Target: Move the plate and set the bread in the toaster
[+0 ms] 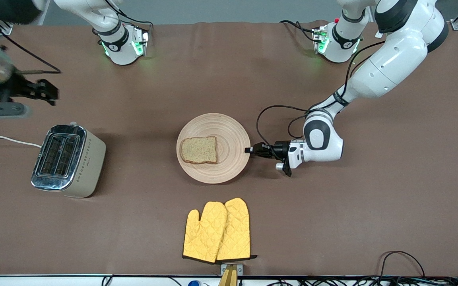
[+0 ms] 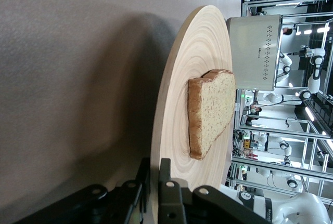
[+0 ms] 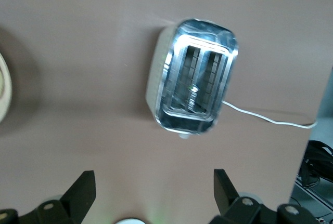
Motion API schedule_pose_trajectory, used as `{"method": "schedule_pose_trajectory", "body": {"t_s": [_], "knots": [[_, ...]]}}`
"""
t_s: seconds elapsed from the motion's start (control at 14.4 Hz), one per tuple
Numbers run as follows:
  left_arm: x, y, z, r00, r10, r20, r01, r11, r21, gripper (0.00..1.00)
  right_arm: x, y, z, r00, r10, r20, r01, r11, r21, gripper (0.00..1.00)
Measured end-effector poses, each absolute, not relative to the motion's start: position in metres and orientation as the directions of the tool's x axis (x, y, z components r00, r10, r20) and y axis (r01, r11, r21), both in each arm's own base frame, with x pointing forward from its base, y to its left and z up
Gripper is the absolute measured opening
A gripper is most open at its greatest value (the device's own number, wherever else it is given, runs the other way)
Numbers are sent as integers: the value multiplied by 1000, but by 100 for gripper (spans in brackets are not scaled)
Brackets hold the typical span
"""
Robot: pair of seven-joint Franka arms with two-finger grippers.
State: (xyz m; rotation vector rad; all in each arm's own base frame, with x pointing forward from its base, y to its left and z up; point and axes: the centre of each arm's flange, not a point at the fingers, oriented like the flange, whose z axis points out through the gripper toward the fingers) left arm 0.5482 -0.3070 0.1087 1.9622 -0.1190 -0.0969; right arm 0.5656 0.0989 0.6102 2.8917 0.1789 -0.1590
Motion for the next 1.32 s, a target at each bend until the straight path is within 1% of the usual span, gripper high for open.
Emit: {"method": "schedule_pose_trajectory", "body": {"t_s": [0.07, 0.14, 0.21, 0.28, 0.35, 0.48, 0.62, 0.69, 0.76, 0.83, 1.04, 1.18, 1.32], "knots": [[548, -305, 106, 992, -129, -13, -38, -383, 923, 10, 574, 113, 595, 987, 108, -121, 134, -963, 234, 100], [548, -304, 105, 992, -127, -15, -35, -381, 924, 17, 583, 121, 579, 986, 111, -121, 136, -965, 224, 100], [548, -304, 105, 992, -124, -15, -34, -380, 925, 26, 592, 125, 562, 987, 109, -120, 131, -973, 192, 100], [550, -304, 106, 993, -120, -14, -33, -378, 925, 35, 603, 126, 545, 988, 100, -115, 115, -984, 133, 100], [551, -303, 107, 993, -116, -13, -32, -376, 926, 47, 612, 122, 527, 991, 83, -103, 90, -994, 67, 100], [559, -298, 114, 995, -98, -5, -32, -372, 928, 66, 627, 112, 491, 997, 38, -68, 35, -999, -37, 100], [576, -287, 133, 998, -52, -18, -3, -372, 928, 86, 630, 115, 461, 999, -1, -48, -7, -992, -125, 100], [588, -280, 150, 999, -22, -28, 18, -372, 928, 97, 628, 120, 445, 999, -30, -43, -38, -981, -188, 100], [600, -272, 171, 999, 11, -37, 39, -373, 927, 100, 626, 124, 429, 998, -58, -37, -66, -970, -235, 100], [610, -266, 196, 998, 43, -47, 60, -375, 925, 100, 623, 131, 413, 997, -73, -24, -77, -963, -258, 100], [630, -248, 271, 991, 118, -64, 106, -404, 909, 100, 600, 189, 379, 1000, -16, -7, -17, -964, -265, 100], [640, -229, 309, 989, 134, -57, 116, -491, 863, 100, 587, 230, 360, 999, 38, -3, 36, -965, -259, 100], [650, -206, 339, 990, 128, -60, 125, -603, 788, 100, 581, 257, 333, 999, 52, 5, 52, -968, -244, 100]]}}
